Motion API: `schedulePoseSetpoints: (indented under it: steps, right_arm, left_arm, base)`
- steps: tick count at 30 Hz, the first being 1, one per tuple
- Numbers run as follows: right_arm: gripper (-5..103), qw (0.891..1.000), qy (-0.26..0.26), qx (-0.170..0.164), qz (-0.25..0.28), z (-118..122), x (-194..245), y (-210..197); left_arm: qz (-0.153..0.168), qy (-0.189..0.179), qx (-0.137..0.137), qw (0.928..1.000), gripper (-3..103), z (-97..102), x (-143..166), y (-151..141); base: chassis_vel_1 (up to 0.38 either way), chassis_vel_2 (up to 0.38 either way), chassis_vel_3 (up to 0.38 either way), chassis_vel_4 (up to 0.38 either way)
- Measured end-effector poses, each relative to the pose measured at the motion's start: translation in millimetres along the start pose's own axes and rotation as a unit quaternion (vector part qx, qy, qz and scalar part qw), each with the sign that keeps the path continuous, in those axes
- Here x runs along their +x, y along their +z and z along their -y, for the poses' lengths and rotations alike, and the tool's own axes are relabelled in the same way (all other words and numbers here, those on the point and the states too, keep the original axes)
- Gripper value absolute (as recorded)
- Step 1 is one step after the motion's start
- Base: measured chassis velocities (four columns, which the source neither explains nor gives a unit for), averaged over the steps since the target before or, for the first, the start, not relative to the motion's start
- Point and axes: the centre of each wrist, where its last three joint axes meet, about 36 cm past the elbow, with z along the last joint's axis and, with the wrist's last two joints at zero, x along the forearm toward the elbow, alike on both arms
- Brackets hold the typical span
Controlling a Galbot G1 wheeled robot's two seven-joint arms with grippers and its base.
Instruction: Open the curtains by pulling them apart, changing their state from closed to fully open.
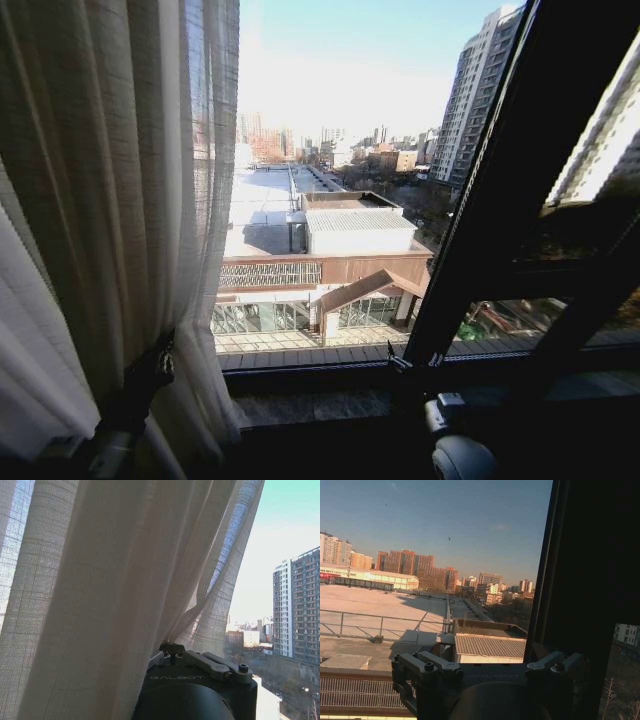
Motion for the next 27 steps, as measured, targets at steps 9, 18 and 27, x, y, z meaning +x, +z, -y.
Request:
schedulePoseSetpoints:
  steps: [9,18,27]
  right_arm:
    - [100,1.000,-0.005,-0.001,0.005,-2.6,2.0,-3.8]
    - [100,1.000,-0.009,0.004,0.002,-5.9,6.6,-2.6]
    - [100,1.000,-0.009,0.006,0.013,-5.6,3.3,-1.0]
  left_arm:
    - [0.002,0.000,0.001,1.0000,0,0.7,-0.3,-0.3]
    - [0.001,0.000,0.002,1.0000,0,2.8,-0.3,0.5]
    - [0.002,-0.001,0.003,1.0000,0,4.8,-0.9,1.1]
  base:
    - [0.000,0.000,0.000,0.000]
    - [0.019,0.015,-0.017,-0.014]
    - [0.086,0.062,-0.078,-0.072]
